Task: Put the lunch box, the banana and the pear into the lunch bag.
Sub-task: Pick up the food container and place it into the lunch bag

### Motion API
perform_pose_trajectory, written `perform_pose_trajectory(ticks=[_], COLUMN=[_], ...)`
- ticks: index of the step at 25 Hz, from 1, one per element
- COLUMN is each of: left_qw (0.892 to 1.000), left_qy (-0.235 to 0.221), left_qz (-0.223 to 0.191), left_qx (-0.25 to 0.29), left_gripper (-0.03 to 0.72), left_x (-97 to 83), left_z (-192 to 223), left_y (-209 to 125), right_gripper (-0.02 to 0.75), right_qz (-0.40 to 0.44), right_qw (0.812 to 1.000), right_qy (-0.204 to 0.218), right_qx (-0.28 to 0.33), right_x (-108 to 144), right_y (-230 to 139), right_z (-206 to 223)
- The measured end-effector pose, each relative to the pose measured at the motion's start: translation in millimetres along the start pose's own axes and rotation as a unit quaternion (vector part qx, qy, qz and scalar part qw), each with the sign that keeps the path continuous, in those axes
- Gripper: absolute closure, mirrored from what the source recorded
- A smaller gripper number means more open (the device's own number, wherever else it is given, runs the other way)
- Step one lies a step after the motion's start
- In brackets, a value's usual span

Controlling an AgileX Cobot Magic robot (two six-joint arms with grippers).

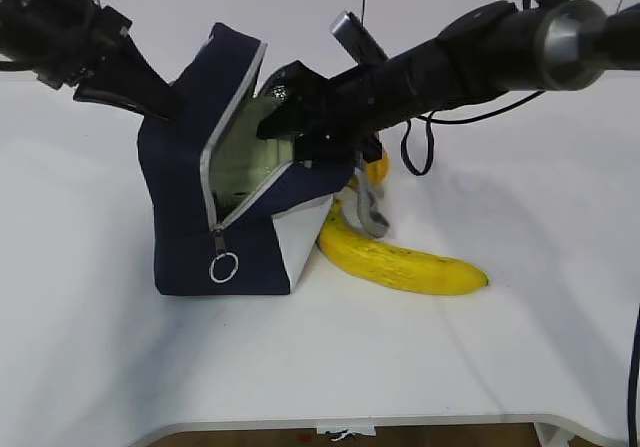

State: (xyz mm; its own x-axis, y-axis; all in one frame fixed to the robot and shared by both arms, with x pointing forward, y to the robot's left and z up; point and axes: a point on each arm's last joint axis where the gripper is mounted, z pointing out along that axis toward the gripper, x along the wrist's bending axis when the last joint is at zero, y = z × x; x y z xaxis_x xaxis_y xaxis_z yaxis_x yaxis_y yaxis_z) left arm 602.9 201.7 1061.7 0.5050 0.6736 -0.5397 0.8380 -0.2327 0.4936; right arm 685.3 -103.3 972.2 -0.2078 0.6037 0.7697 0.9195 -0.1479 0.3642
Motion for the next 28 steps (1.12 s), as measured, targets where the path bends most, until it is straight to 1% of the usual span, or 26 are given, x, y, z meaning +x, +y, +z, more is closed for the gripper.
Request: perform_pose_trajectory(ticks=[4, 11, 18, 23, 26, 28], left_qw=[1.0, 0.999, 0.999, 0.999, 0.999, 0.999], left_qy=[0.011, 0.007, 0.005, 0.005, 0.005, 0.005], left_qz=[0.007, -0.008, -0.012, -0.012, -0.012, -0.012], left_qx=[0.011, 0.031, 0.035, 0.035, 0.035, 0.035], left_gripper=[0.674, 0.674, 0.674, 0.674, 0.675, 0.675], left_x=[2.9, 15.9, 18.7, 18.7, 18.7, 18.7], left_z=[0.6, 15.2, 18.5, 18.5, 18.5, 18.5], left_y=[-1.3, -4.5, -5.1, -5.1, -5.1, -5.1], right_gripper=[0.388, 0.388, 0.388, 0.386, 0.365, 0.337], right_qz=[0.01, 0.006, 0.012, 0.012, 0.012, 0.01], right_qw=[1.0, 1.0, 1.0, 1.0, 1.0, 1.0], right_qy=[-0.005, -0.014, -0.016, -0.015, -0.014, -0.014], right_qx=[-0.001, -0.014, -0.013, -0.011, -0.008, -0.004], right_x=[-7.7, -11.5, -18.6, -19.0, -19.4, -19.3], right_y=[-1.1, 0.4, -1.0, -1.5, -2.1, -2.9], right_z=[5.9, 8.8, 14.7, 15.2, 15.6, 15.6])
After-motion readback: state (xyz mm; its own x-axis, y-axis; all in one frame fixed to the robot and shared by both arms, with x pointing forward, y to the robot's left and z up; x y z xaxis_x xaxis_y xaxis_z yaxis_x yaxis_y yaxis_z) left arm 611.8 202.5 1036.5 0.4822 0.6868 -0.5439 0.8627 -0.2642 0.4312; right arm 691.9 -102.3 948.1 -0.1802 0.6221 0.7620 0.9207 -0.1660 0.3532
